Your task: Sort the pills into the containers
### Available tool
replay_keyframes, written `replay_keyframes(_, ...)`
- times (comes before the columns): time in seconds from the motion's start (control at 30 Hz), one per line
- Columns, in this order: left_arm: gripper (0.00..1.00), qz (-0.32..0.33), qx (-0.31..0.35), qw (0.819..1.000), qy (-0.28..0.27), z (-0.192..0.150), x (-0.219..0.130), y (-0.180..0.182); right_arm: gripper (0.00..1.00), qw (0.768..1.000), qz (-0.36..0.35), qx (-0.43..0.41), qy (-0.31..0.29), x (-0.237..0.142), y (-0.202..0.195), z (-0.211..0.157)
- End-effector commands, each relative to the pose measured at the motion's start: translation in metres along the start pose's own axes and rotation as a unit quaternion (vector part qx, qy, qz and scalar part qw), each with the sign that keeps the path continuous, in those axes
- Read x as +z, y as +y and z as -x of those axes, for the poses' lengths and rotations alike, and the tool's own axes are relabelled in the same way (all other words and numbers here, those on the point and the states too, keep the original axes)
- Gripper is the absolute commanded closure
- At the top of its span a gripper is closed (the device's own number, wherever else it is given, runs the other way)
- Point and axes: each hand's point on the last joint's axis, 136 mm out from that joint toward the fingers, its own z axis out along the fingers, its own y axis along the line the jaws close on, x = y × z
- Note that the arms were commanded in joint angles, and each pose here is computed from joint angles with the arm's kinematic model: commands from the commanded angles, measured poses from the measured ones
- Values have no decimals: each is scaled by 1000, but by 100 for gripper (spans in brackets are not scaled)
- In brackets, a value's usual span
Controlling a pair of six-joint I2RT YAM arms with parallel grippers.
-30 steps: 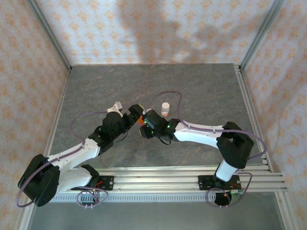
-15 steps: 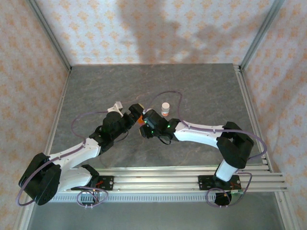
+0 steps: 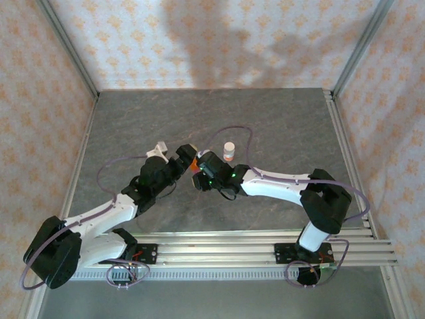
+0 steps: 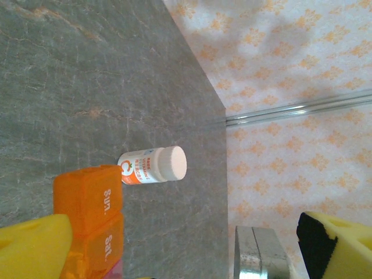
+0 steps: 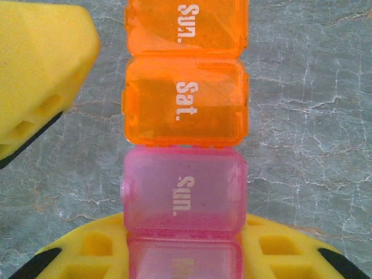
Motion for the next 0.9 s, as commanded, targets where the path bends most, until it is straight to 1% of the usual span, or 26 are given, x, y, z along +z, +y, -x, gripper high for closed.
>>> replay_keyframes(0.0,2,7,13,1000,-10,2,-2,3,70,1000,12,11,-23,-9,5,12)
replay_keyframes(0.53,2,-1,10,1000,-5,1,8,-3,70,999,23,14,-18,-6,9,9)
replay_keyframes(0.87,2,-11,10,1000,-3,0,8,-13,70,1000,13,13,-7,2,4,1)
